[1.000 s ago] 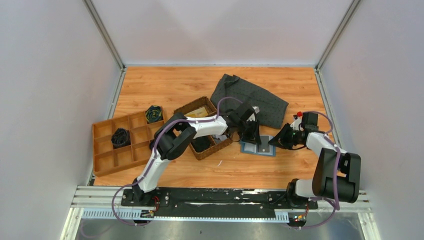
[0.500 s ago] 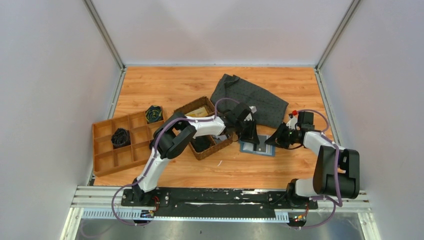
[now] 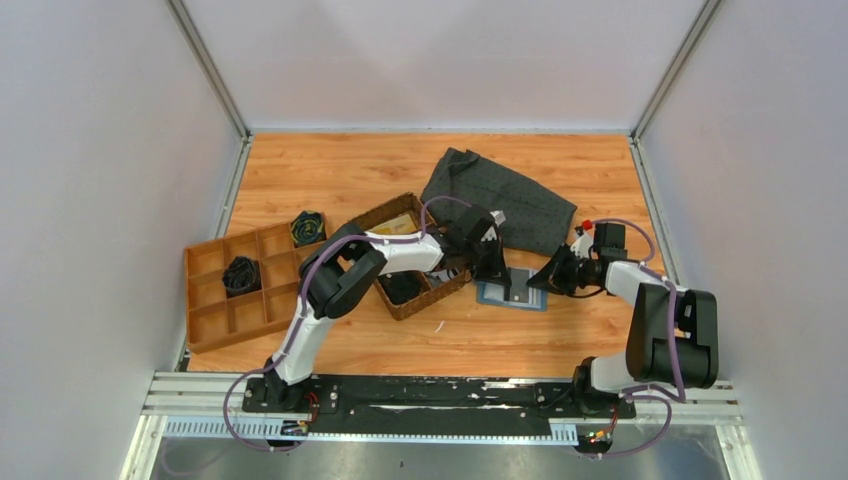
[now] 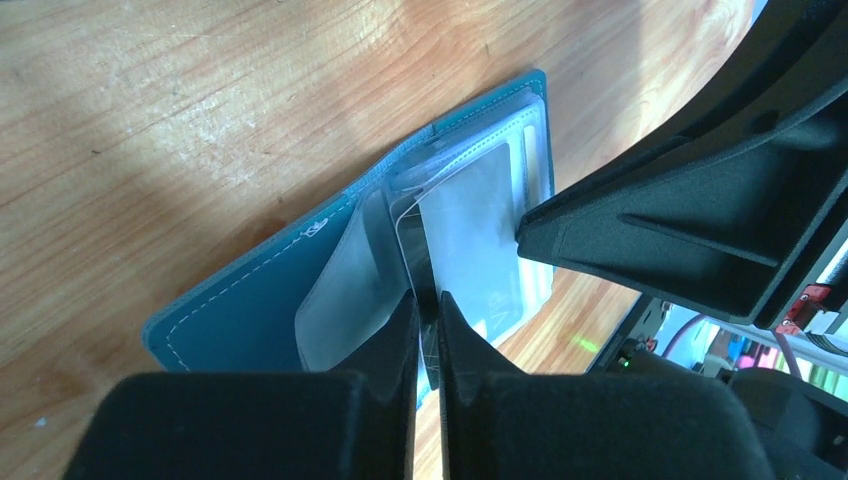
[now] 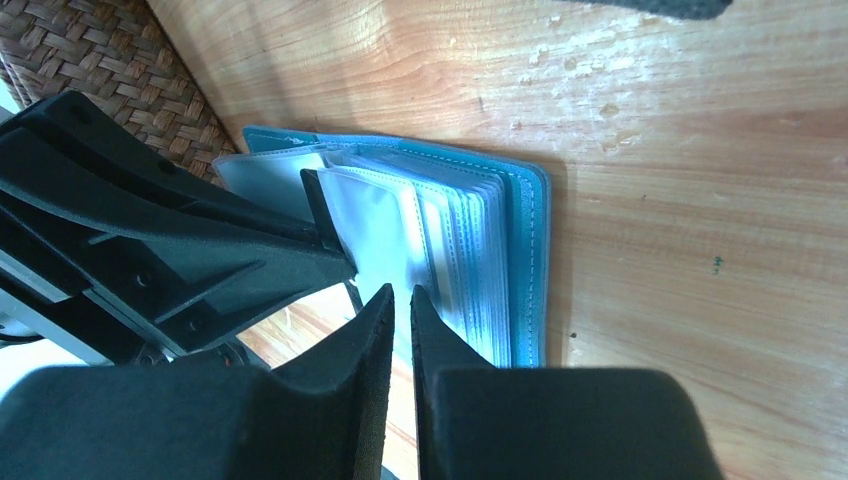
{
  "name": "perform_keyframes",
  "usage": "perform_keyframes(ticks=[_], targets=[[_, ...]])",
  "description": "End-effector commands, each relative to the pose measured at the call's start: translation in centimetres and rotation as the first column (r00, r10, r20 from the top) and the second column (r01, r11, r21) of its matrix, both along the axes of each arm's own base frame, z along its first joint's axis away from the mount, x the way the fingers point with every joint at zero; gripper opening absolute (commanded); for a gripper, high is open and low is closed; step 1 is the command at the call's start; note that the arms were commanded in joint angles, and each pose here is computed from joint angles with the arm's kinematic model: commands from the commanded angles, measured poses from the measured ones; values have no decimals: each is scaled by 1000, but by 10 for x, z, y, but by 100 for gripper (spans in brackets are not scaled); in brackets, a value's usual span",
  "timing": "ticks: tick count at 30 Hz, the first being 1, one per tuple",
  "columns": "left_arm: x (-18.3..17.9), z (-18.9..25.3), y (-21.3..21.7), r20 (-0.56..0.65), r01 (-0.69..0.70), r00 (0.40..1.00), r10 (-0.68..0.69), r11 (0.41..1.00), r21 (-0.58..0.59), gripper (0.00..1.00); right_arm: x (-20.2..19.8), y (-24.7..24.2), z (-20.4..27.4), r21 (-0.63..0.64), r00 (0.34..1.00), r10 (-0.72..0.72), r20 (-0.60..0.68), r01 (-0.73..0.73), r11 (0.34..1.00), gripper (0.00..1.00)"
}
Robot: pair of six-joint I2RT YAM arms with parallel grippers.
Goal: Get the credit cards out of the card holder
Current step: Remove the credit card from the card holder.
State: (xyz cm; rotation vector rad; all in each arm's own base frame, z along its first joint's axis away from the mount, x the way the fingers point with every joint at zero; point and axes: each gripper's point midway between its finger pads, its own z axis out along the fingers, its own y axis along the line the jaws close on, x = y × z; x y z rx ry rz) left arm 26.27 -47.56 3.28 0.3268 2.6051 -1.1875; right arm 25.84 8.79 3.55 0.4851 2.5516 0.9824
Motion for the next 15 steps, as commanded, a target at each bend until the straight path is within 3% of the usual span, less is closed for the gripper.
perform_keyframes(ticks=[1,15], targets=[[0,0,7,30,2,1000,-2,1000,21,0,-30,0,-33,-54,991,9,-133,-16,998,14],[5,22,20,42,14,999,-13,1000,-16,0,-27,-3,-32,-73,991,1,-135,-11,997,13]])
